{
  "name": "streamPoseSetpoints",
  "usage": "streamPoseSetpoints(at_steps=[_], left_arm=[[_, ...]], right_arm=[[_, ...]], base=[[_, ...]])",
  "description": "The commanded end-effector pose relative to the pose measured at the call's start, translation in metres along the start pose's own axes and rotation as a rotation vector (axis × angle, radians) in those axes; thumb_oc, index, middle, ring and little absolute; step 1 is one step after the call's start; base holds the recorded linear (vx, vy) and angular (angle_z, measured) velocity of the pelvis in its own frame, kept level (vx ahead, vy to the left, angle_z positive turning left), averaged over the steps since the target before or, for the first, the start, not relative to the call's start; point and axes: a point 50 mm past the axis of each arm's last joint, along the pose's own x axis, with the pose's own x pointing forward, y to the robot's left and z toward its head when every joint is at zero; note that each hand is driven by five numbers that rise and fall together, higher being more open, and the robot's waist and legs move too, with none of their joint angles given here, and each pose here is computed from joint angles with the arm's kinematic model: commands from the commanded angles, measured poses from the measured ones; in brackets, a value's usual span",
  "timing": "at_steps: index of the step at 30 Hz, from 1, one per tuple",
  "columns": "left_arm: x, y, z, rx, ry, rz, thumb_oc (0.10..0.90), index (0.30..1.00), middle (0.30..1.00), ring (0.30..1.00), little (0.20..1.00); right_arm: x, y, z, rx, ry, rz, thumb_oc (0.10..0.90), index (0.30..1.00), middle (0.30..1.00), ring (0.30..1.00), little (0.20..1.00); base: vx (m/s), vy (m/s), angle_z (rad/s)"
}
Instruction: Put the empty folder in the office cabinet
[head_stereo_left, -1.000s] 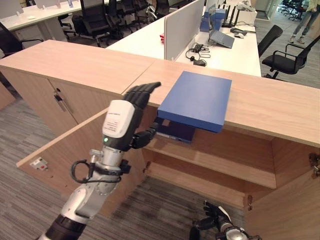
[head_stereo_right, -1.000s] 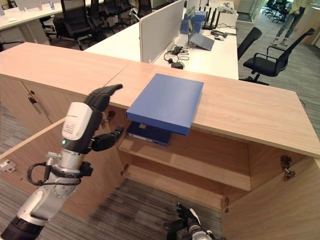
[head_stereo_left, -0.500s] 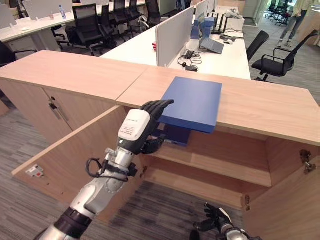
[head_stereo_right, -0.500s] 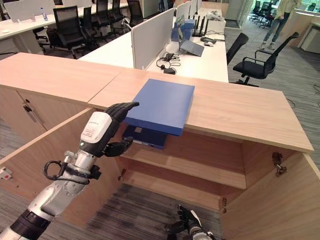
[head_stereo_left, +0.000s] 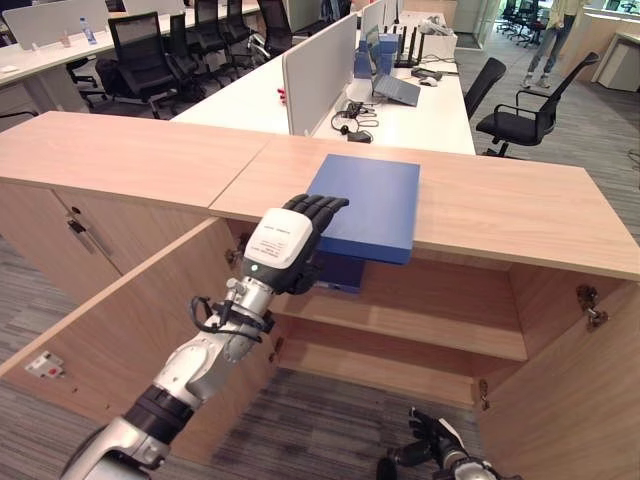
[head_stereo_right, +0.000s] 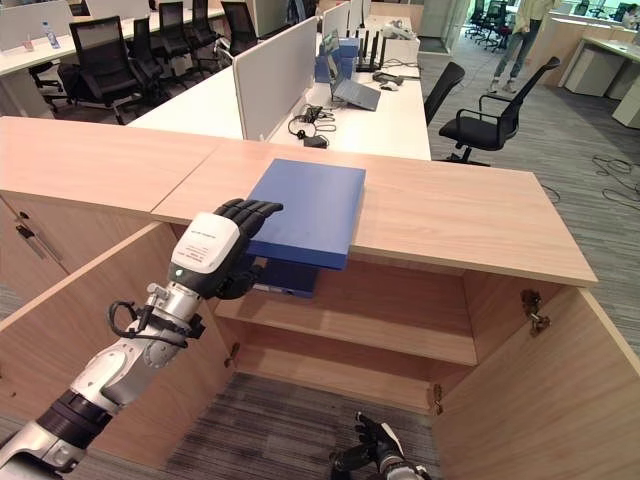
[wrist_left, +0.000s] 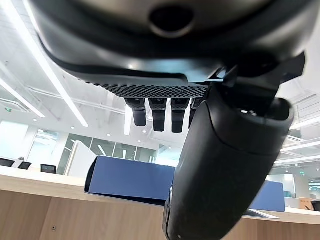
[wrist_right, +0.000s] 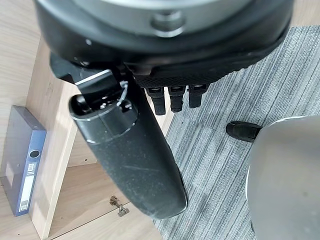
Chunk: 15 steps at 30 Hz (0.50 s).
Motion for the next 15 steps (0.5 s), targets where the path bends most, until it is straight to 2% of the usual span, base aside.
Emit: streamPoseSetpoints(at_steps=[1, 15], left_arm=[[0.048, 0.041, 0.008, 0.081, -0.099, 0.205, 0.800, 0.900, 0.900, 0.900, 0.900], [0.052, 0.024, -0.018, 0.204, 0.020, 0.113, 0.800, 0.900, 0.900, 0.900, 0.900]], right_arm=[[0.007, -0.015, 0.037, -0.066, -0.142, -0.026, 0.800, 0.900, 0.900, 0.900, 0.900], [0.007, -0.015, 0.035, -0.075, -0.133, -0.022, 0.800, 0.900, 0.900, 0.900, 0.900]], base=[[0.00, 0.000, 0.00], [0.00, 0.000, 0.00]])
